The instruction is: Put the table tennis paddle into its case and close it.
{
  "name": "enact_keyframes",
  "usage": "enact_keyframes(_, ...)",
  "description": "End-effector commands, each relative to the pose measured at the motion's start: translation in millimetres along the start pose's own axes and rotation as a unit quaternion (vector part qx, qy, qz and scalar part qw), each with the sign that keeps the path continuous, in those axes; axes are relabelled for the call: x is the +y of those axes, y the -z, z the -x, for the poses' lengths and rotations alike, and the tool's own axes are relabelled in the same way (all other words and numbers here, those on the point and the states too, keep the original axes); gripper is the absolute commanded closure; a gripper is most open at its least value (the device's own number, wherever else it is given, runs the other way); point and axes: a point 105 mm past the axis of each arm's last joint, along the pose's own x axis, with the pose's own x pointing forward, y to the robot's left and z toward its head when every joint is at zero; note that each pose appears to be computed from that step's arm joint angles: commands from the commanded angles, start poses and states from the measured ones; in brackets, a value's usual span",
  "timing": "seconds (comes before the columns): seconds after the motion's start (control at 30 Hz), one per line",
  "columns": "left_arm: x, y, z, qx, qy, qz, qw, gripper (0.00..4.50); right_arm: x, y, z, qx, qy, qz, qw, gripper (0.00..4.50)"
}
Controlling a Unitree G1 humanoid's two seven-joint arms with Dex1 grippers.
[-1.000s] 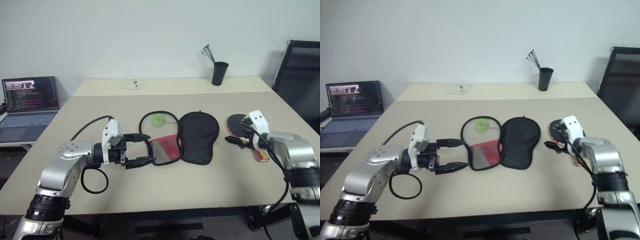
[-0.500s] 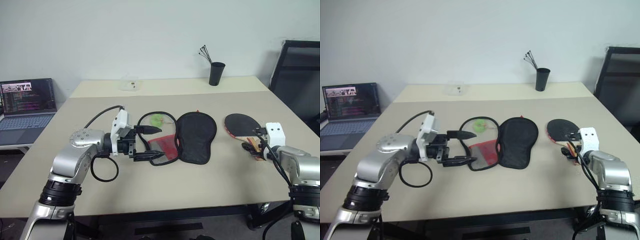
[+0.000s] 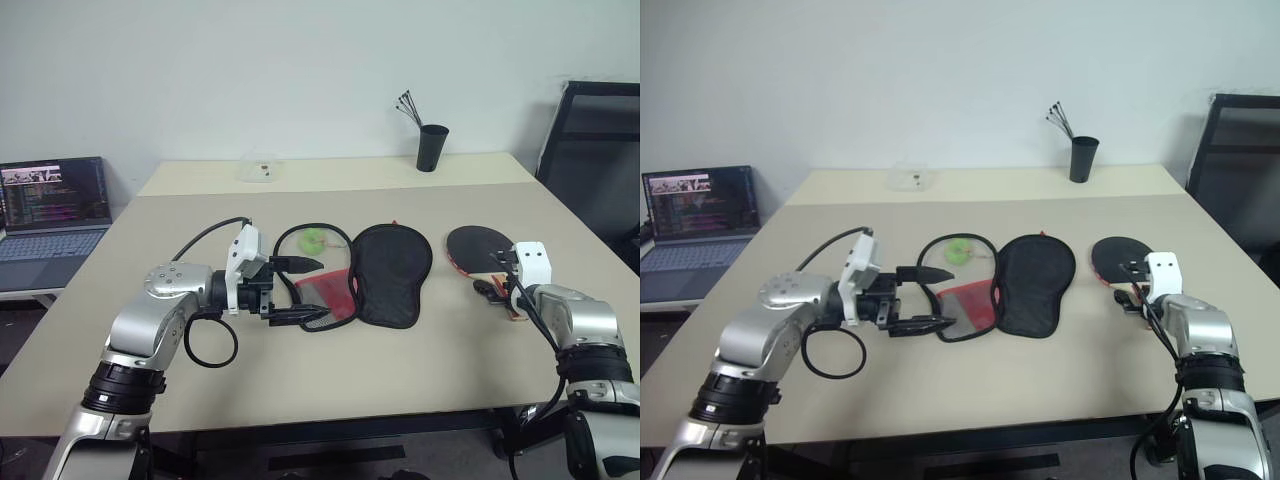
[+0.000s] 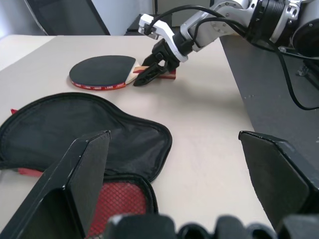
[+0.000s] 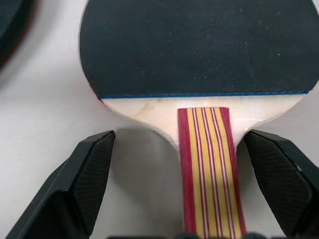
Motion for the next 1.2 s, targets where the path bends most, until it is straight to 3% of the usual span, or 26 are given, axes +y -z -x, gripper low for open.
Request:
enact_keyframes(0.03,-0.6,-13.6,5.2,-0.01,-0.009,-0.032,0.999,0.0,-5.4,-4.6,-1.4,-0.005,0.008,0.009,1.0,0.6)
enact_keyframes(0.23,-0.7,-13.0,7.4,-0.008,-0.017,-0.031,0.999,0.0,-9.9,-4.5,-1.7,-0.009,0.019,0.008,1.0,2.67)
enact_keyframes(0.33,-0.6,-12.8,8.1,-0.008,-0.02,-0.031,0.999,0.0,-15.1,-14.5,1.9,-0.028,0.033,0.005,0.999,3.36)
enact_keyframes(0.53,-1.2,-11.9,9.6,-0.007,-0.023,-0.03,0.999,0.0,-12.0,-52.3,24.0,-0.078,0.03,0.012,0.996,3.37)
enact_keyframes(0.73,-1.8,-9.7,13.7,-0.004,-0.027,-0.024,0.999,0.0,41.2,-78.8,50.3,-0.108,-0.04,0.009,0.993,3.37)
enact_keyframes(1.0,2.1,8.4,43.1,0.018,-0.068,0.005,0.998,0.0,149.7,-61.9,61.1,-0.085,-0.143,-0.042,0.985,3.37)
enact_keyframes(1.2,2.5,12.4,46.6,0.027,-0.082,0.004,0.996,0.0,183.1,-43.8,50.4,-0.059,-0.154,-0.057,0.985,3.37)
